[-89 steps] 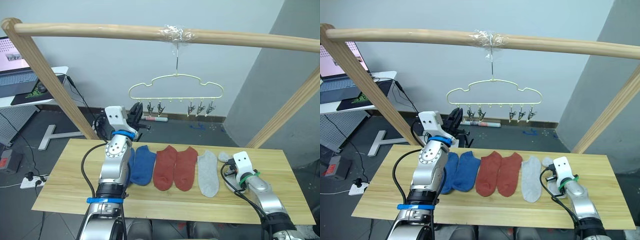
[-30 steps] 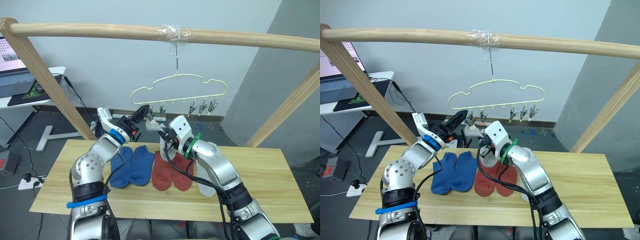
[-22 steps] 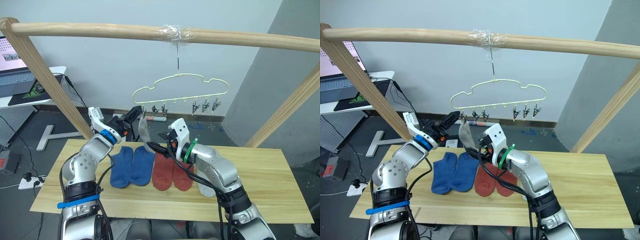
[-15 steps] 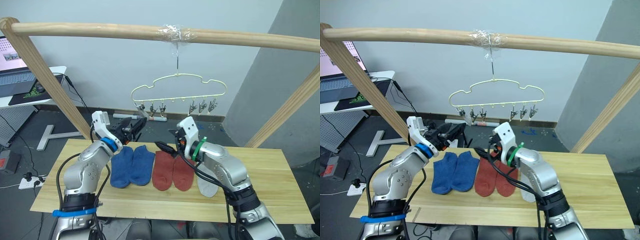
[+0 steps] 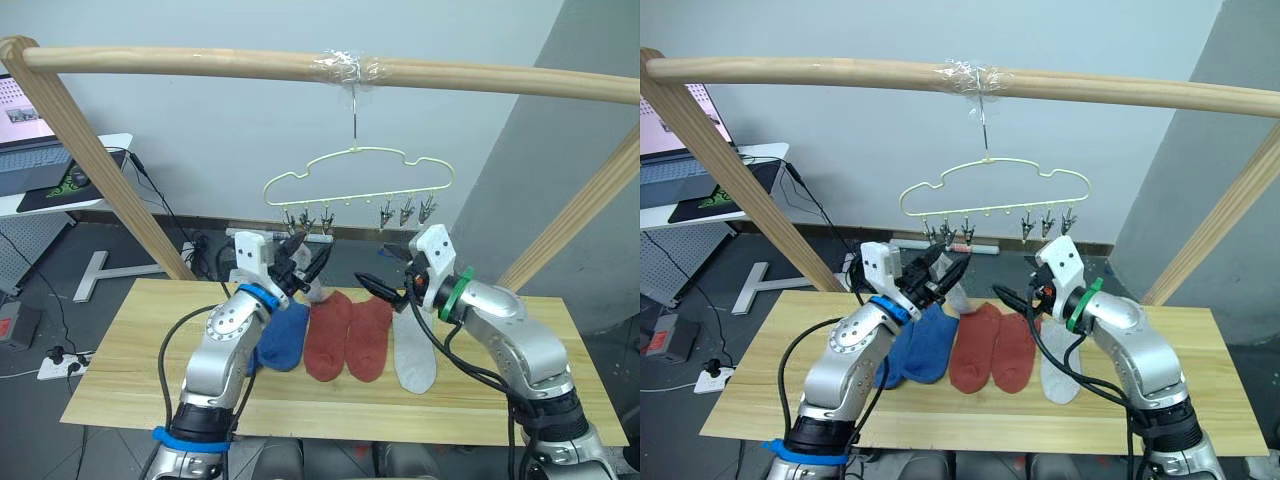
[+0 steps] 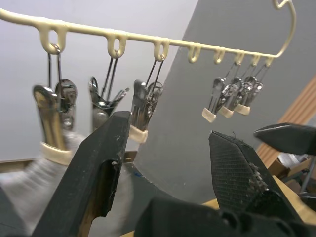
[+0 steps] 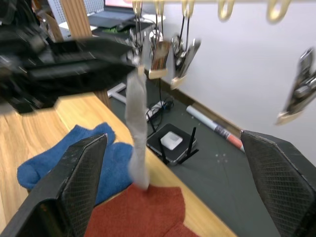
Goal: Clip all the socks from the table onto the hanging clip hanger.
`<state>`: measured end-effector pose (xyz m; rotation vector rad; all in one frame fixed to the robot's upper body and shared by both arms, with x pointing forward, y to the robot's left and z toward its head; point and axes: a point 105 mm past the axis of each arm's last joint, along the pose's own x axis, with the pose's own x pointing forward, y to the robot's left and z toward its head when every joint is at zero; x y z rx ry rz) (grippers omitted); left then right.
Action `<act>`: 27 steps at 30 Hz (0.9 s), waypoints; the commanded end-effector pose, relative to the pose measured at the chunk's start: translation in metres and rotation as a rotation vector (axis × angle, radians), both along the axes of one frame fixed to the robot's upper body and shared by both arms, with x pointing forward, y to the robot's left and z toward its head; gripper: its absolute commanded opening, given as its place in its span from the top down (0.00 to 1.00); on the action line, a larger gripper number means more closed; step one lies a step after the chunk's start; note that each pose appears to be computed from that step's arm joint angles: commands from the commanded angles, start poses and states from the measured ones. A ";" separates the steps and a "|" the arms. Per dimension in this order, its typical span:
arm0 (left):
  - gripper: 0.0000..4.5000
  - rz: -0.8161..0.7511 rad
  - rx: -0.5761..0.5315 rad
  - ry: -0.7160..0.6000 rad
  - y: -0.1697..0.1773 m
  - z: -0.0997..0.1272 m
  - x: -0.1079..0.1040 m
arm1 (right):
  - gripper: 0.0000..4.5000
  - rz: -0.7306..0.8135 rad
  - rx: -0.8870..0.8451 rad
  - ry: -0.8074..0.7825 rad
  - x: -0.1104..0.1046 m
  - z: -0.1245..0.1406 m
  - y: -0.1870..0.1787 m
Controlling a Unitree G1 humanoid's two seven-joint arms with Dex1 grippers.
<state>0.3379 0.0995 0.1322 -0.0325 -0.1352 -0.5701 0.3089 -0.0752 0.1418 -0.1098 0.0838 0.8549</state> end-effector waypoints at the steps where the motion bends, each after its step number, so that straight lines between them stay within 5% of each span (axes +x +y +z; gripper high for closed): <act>1: 0.49 0.027 0.011 -0.083 0.001 0.015 0.004 | 0.00 0.029 0.036 -0.080 -0.005 0.027 0.003; 4: 0.69 0.042 0.029 -0.075 0.003 0.010 0.007 | 0.00 0.040 0.046 -0.093 -0.006 0.033 0.006; 27: 0.69 0.184 0.036 -0.066 0.012 -0.003 0.032 | 0.00 0.108 0.044 -0.142 -0.010 0.061 0.012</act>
